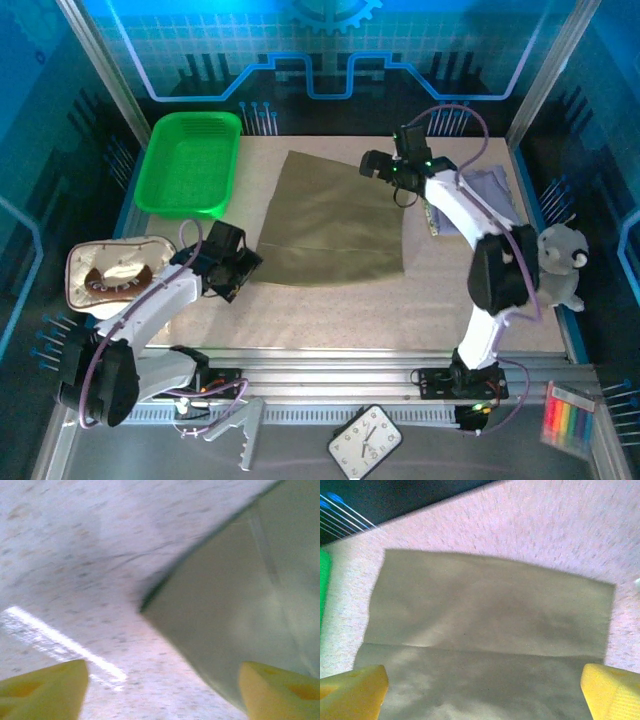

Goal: Fold and stack the skirts

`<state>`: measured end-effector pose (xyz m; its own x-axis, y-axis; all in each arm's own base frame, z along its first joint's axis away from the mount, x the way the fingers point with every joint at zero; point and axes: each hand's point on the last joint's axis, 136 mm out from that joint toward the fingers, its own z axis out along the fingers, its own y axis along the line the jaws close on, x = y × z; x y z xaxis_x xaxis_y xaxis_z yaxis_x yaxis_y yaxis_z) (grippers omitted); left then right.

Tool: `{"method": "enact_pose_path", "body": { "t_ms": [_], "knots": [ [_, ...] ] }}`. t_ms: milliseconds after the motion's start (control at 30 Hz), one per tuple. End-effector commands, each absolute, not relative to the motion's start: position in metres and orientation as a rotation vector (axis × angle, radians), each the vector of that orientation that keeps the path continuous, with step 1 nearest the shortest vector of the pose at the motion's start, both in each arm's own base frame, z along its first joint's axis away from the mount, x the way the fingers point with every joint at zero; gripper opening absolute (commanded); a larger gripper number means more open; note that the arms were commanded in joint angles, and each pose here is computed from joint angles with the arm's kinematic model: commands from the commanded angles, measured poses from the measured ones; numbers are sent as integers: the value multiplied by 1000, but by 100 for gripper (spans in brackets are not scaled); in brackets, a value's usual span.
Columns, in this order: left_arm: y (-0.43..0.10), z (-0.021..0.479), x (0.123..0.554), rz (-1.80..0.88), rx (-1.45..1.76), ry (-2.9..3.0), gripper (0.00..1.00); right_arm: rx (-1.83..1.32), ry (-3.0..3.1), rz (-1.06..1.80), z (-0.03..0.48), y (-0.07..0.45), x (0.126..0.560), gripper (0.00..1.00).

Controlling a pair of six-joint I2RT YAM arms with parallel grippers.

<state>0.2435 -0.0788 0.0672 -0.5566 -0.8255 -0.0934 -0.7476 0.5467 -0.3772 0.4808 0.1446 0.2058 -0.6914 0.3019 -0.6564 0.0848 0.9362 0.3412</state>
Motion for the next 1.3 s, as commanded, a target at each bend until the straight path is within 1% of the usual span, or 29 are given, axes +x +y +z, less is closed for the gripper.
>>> {"method": "enact_pose_path", "body": {
  "t_ms": [0,67,200,333,500,600,667,967,1067,1167,1267],
  "knots": [
    [-76,54,234,-450,-1414,2513,68,386,2226,108,209,90,460,100],
    [-80,54,242,-499,-1411,2491,61,454,2178,127,206,71,444,100],
    [-89,56,261,-565,-1336,2485,56,559,2159,219,192,43,429,100],
    [-93,49,275,-543,-1294,2516,55,625,2163,238,184,27,418,100],
    [-93,38,281,-499,-1325,2544,55,611,2143,222,193,24,414,100],
    [-98,34,288,-524,-1322,2541,53,601,2137,221,196,24,414,100],
    [-100,32,290,-531,-1331,2548,49,600,2135,224,198,24,413,100],
    [-95,24,276,-458,-1394,2583,47,602,2150,213,194,23,408,100],
    [-93,19,275,-441,-1390,2591,38,611,2152,226,192,24,407,100],
    [-94,22,280,-453,-1365,2580,22,612,2174,275,189,31,402,100],
    [-94,32,283,-473,-1339,2562,12,626,2254,364,177,43,382,100]
  ]
}}
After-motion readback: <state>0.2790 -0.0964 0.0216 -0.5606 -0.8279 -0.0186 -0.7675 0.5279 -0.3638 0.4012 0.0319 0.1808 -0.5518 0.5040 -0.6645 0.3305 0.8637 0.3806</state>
